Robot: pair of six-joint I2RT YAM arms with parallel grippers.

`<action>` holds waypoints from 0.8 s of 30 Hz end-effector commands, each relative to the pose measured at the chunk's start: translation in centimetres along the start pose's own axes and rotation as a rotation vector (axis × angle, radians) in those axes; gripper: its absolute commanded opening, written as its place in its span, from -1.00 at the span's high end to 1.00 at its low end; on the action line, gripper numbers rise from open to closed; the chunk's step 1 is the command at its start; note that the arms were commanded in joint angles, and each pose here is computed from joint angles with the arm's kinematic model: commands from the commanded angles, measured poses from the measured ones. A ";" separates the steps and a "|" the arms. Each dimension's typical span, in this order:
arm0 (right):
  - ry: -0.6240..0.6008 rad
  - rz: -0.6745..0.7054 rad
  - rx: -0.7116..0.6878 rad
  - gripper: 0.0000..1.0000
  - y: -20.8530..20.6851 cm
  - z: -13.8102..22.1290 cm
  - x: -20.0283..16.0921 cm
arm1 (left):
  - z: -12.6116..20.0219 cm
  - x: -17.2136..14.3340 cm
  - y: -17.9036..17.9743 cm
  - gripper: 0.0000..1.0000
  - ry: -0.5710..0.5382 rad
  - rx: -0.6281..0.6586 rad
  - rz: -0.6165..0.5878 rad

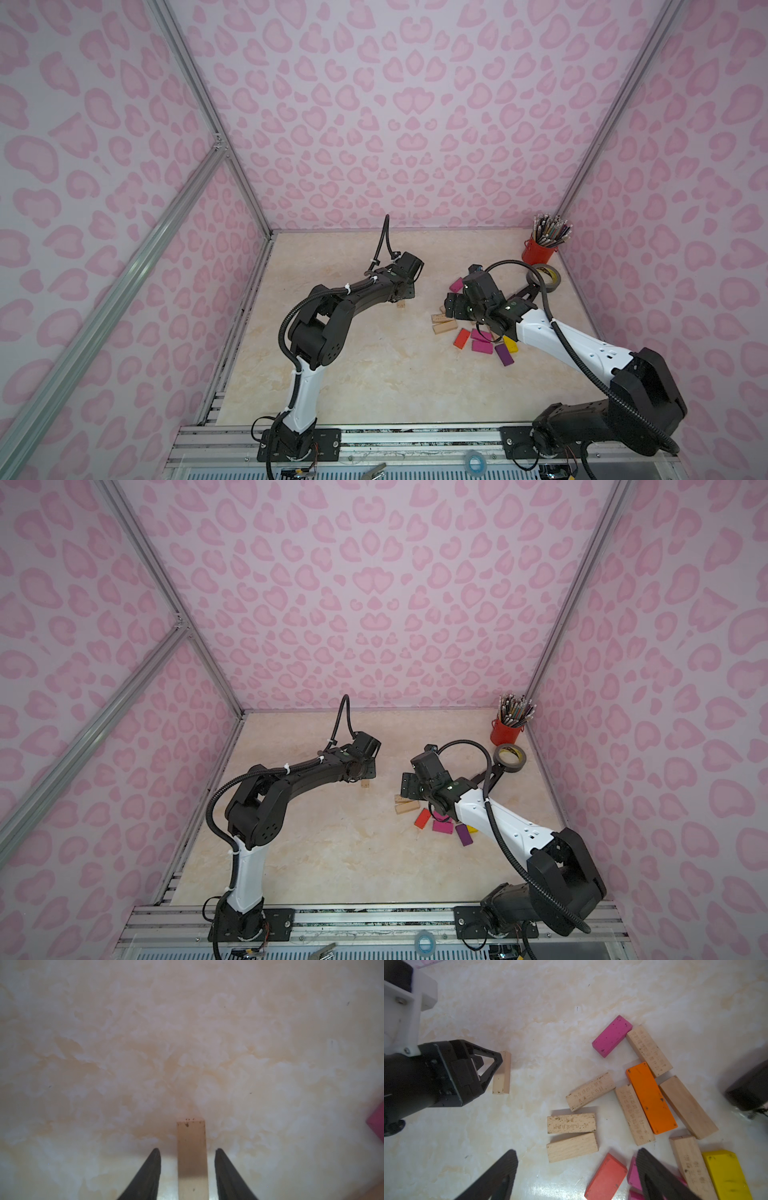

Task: Assemble the letter k with building blocks
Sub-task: Pick up the building block from the center of the board.

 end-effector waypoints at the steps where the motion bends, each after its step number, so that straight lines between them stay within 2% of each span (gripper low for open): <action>1: 0.010 0.017 -0.018 -0.82 -0.2 -0.2 -0.2 | -0.5 -0.4 0.2 0.08 0.017 0.020 -0.020; 6: 0.013 0.016 -0.020 -0.82 -0.3 -0.3 -0.2 | -1.4 -1.1 0.0 0.17 0.048 0.020 -0.033; 16: 0.007 0.005 -0.012 -0.81 -0.1 -0.1 0.2 | -1.8 -1.2 0.1 0.66 0.068 0.012 -0.027; 19: -0.001 0.002 -0.002 -0.81 0.1 0.2 0.5 | -1.5 0.0 0.6 0.71 0.054 0.001 -0.010; 24: -0.010 0.004 0.031 -0.81 0.7 0.3 1.2 | -1.0 4.0 3.2 0.74 0.001 0.011 0.012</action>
Point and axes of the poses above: each gripper's point midway between its finger pads, its own z axis back along the fingers, its own y axis along the line the jaws close on, x = y × z, the point moved 3 cm from there along z, back along the fingers, and after that the axes turned 12 degrees about z, right-handed, at the moved point
